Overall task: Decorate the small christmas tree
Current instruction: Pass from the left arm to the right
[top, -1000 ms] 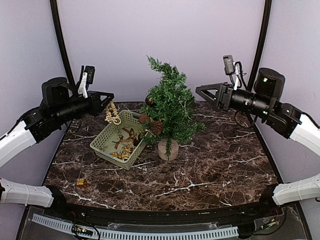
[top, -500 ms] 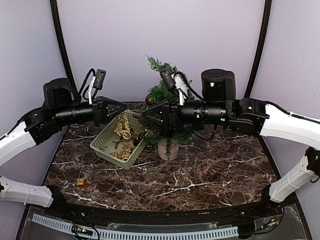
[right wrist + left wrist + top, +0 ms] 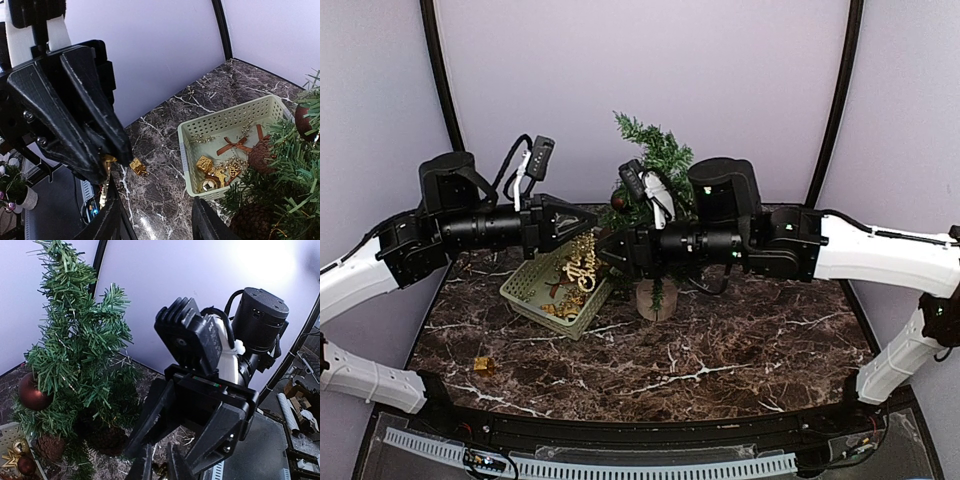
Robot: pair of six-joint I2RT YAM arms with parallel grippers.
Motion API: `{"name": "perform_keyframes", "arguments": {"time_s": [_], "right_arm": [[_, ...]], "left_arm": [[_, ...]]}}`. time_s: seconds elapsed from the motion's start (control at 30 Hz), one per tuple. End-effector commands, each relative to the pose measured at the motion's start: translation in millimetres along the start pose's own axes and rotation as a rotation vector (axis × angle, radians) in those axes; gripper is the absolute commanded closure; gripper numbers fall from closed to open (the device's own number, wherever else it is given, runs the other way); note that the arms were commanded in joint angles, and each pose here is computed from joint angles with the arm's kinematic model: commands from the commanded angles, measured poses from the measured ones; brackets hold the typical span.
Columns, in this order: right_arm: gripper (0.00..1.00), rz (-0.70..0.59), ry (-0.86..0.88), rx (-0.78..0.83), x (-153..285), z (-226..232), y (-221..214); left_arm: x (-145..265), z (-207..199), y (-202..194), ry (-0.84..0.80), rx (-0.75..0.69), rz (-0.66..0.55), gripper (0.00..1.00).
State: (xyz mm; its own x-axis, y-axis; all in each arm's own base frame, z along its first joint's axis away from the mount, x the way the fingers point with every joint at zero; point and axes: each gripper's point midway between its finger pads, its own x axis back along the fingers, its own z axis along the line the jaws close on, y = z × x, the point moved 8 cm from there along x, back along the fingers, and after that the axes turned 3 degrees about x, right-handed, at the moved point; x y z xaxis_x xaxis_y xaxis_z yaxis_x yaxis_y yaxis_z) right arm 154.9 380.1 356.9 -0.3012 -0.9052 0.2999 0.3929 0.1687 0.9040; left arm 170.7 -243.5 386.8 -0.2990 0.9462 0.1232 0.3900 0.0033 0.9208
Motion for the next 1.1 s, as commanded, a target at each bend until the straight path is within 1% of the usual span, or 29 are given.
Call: {"name": "perform_keyframes", "arguments": {"time_s": [0.0,0.07,0.17,0.23,0.33,0.43,0.63,0.83,0.93,1.0,1.07], "right_arm": [[0.51,-0.091,0.067,-0.015,10.8,13.7,17.5],[0.5,-0.102,0.049,-0.016,17.2,12.6,18.6],[0.46,-0.125,0.014,-0.02,27.0,9.8,19.8],[0.44,-0.14,0.024,-0.02,30.9,11.3,22.4],[0.43,-0.151,0.052,-0.029,29.9,13.9,23.9],[0.43,-0.142,0.044,-0.031,24.2,12.2,21.6],[0.51,-0.103,0.041,-0.023,11.1,10.2,14.9],[0.63,-0.06,0.058,-0.005,2.3,12.6,10.1],[0.73,-0.054,0.047,-0.004,0.2,11.3,7.8],[0.82,-0.062,0.044,-0.003,1.0,10.8,8.2],[0.94,-0.075,0.052,-0.004,2.6,11.6,9.4]], "left_arm": [[1.9,-6.7,15.8,-0.003,-0.04,-0.049,0.87],[2.3,-5.5,16.0,0.011,-0.045,-0.049,0.87],[2.7,-3.6,15.5,0.033,-0.05,-0.05,0.87],[1.1,-2.9,14.6,0.032,-0.048,-0.046,0.87],[-2.7,-2.8,13.6,0.017,-0.044,-0.036,0.87],[-5.9,-3.5,14.7,-0.001,-0.042,-0.037,0.87],[-9.8,-4.3,15.4,-0.016,-0.039,-0.031,0.87],[-13.9,-4.6,14.0,-0.036,-0.028,-0.024,0.87],[-14.0,-5.4,14.2,-0.042,-0.029,-0.024,0.86],[-14.2,-5.7,14.1,-0.045,-0.028,-0.023,0.86],[-15.0,-5.2,13.3,-0.046,-0.024,-0.02,0.86]]}}
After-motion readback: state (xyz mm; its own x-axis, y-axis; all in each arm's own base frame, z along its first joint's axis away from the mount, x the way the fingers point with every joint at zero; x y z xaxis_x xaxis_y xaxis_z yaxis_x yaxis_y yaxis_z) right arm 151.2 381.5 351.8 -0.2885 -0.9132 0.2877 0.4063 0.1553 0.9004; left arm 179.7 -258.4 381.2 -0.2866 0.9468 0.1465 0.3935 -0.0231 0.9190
